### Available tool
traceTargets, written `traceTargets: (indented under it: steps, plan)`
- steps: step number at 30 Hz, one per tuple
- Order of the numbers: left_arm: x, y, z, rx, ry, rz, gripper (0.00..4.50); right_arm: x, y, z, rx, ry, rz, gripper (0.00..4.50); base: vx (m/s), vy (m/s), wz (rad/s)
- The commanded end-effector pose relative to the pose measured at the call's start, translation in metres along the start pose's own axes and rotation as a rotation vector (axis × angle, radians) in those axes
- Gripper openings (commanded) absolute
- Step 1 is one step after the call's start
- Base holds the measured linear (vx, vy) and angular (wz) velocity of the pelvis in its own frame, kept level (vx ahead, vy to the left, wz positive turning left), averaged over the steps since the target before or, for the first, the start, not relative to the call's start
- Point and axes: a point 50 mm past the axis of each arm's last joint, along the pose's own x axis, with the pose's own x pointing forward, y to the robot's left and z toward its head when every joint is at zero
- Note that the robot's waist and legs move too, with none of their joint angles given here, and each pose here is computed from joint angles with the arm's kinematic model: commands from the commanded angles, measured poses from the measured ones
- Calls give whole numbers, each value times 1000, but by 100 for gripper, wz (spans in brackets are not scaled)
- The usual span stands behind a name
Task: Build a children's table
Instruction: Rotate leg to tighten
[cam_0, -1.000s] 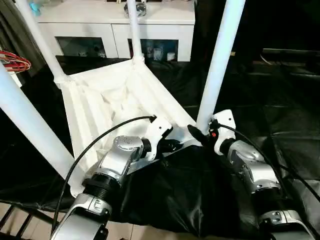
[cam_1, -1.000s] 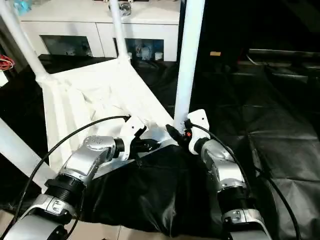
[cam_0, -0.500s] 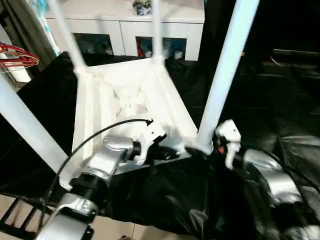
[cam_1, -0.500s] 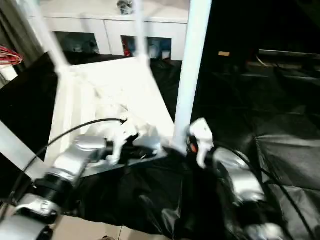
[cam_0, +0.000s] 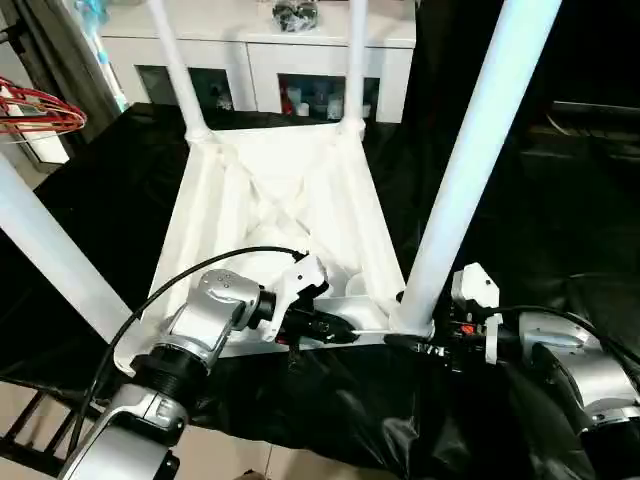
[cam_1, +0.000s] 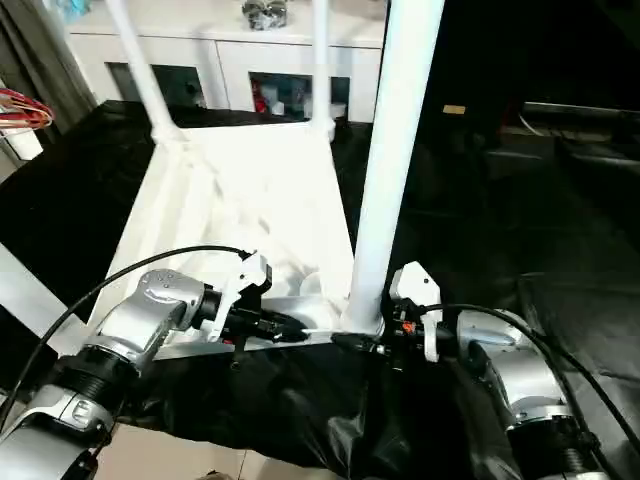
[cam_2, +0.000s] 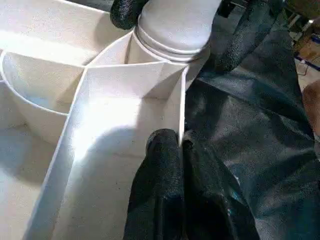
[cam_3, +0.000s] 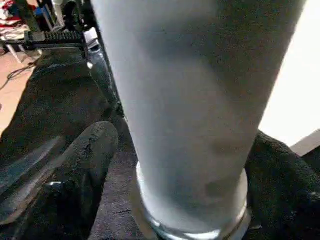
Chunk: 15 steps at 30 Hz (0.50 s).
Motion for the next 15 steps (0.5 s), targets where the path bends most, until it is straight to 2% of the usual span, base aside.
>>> traceTargets:
  steps: [1, 6, 11, 13, 15]
  plan:
    - [3, 0, 35, 102, -132, -41, 0, 21, 20, -10, 38, 34, 161, 355, 0, 0, 0]
    - [2, -2, 31, 94, -129, -46, 0, 21, 19, -9, 38, 20, 136, 325, 0, 0, 0]
    - [4, -1, 31, 79, -141, -25, 0, 22, 22, -11, 49, 12, 143, 271, 0, 0, 0]
    - [4, -1, 30, 72, -143, -14, 0, 23, 23, -12, 52, 12, 143, 268, 0, 0, 0]
    - [6, 0, 29, 54, -154, 45, 0, 29, 17, -15, 70, 7, 68, 263, 0, 0, 0]
